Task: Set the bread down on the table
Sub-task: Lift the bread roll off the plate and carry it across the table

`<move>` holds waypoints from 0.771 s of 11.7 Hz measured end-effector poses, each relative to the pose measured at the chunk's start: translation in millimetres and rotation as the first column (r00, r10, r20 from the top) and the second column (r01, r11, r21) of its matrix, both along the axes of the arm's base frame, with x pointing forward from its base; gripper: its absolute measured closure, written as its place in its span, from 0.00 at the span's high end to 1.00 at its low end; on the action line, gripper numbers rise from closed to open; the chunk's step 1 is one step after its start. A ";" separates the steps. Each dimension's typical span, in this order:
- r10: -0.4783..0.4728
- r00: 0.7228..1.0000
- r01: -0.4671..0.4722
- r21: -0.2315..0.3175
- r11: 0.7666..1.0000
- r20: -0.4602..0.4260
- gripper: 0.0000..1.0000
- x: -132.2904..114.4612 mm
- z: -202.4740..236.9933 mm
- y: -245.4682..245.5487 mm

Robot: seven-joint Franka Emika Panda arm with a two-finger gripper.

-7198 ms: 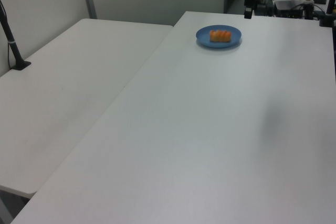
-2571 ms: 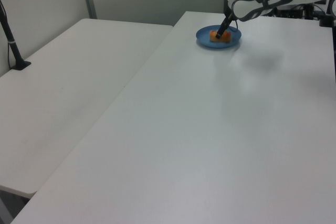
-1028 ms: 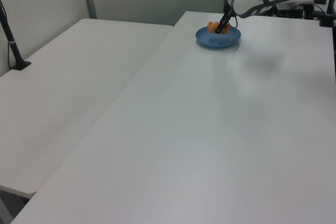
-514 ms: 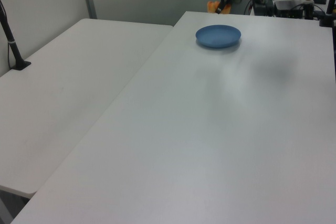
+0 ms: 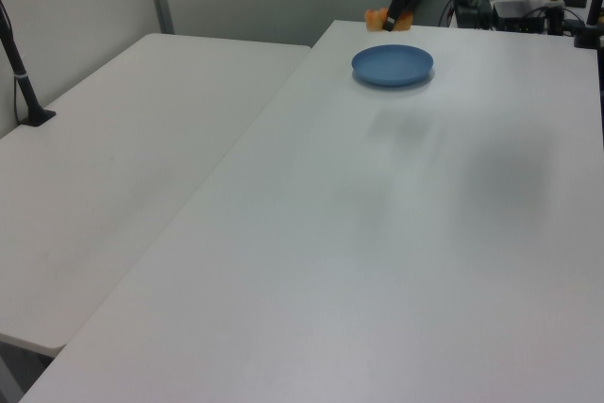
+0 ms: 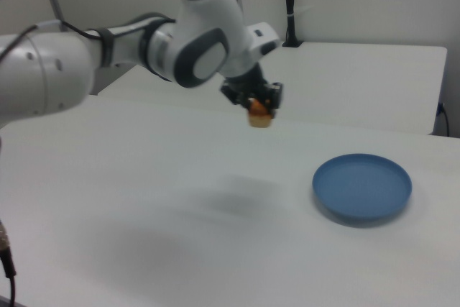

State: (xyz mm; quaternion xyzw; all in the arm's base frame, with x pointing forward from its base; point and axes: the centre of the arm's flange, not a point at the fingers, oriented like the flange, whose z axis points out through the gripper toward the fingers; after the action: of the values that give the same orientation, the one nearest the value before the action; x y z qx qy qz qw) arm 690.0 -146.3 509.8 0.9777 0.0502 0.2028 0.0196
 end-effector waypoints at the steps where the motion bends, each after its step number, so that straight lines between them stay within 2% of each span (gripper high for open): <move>1: 0.000 0.999 0.001 0.022 1.000 -0.041 0.52 -7.2 5.6 18.7; 3: -0.010 0.993 0.017 0.062 0.998 -0.116 0.52 -17.5 11.6 59.6; 5: -0.019 0.989 0.032 0.084 0.996 -0.147 0.53 -18.3 5.8 107.6; 9: -0.024 0.980 0.040 0.076 0.996 -0.198 0.53 -27.5 -15.5 230.4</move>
State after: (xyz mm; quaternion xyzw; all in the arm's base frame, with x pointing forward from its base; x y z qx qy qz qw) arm 662.5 84.1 494.3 0.9937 0.0281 0.1065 -0.0209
